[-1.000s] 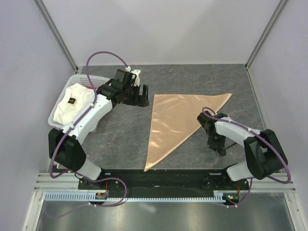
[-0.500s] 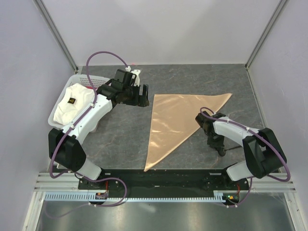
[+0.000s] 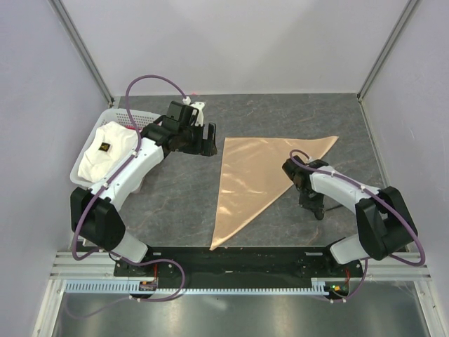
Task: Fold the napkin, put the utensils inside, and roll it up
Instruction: Grab a utensil with the right arm, then place the utensil onto the napkin
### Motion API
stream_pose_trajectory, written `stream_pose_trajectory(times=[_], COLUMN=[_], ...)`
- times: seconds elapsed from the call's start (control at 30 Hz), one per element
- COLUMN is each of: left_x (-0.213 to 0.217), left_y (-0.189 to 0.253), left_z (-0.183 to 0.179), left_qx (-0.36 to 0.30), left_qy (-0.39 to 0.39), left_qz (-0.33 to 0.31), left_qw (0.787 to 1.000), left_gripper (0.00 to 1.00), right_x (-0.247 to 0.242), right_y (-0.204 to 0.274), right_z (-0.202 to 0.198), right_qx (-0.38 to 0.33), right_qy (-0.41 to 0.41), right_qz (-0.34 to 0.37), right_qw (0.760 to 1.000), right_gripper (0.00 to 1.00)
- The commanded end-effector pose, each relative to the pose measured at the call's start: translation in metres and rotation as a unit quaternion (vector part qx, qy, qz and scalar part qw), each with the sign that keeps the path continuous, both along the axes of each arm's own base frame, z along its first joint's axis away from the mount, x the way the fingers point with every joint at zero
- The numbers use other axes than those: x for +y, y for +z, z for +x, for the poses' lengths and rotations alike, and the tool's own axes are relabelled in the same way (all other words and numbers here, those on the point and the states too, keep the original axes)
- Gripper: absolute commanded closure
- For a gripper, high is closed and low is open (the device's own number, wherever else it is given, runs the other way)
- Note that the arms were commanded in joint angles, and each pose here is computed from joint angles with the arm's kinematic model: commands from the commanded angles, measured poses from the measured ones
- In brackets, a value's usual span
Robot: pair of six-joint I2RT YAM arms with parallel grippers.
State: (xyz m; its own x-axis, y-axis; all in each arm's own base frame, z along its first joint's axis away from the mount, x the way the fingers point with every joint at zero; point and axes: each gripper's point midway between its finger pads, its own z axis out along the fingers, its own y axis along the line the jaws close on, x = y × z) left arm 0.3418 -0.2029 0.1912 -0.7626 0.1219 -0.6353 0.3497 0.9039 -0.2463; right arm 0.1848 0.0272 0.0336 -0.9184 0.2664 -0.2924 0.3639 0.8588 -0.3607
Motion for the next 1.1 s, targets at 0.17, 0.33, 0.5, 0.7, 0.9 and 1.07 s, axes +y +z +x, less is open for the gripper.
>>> stream_pose_trajectory(times=[0.17,0.33,0.5,0.7,0.9,1.07], left_x=[0.007,0.009,0.007,0.014,0.012,0.016], left_y=[0.013,0.012,0.009,0.012,0.008,0.010], left_z=[0.004,0.005,0.002,0.008,0.005,0.001], left_qx=[-0.037,-0.041,-0.034,-0.048,-0.045,-0.049], left_qy=[-0.006,-0.003,-0.005,0.012,0.008,0.012], left_qz=[0.012,0.015,0.009,0.021,0.015,0.012], left_qw=[0.999,0.999,0.999,0.999,0.999,0.999], left_gripper=[0.09,0.09,0.09,0.09,0.09,0.08], right_x=[0.022,0.025,0.035,0.057,0.107,0.148], right_y=[0.028,0.046,0.077,0.093,0.092,0.080], right_z=[0.041,0.055,0.081,0.108,0.122,0.131], right_qx=[-0.058,-0.083,-0.116,-0.128,-0.122,-0.103], right_qy=[0.030,0.056,0.082,0.111,0.151,0.182], right_qz=[0.016,0.009,0.010,0.018,0.025,0.012], right_qw=[0.998,0.995,0.990,0.985,0.981,0.978], right_gripper=[1.00,1.00,1.00,1.00,1.00,1.00])
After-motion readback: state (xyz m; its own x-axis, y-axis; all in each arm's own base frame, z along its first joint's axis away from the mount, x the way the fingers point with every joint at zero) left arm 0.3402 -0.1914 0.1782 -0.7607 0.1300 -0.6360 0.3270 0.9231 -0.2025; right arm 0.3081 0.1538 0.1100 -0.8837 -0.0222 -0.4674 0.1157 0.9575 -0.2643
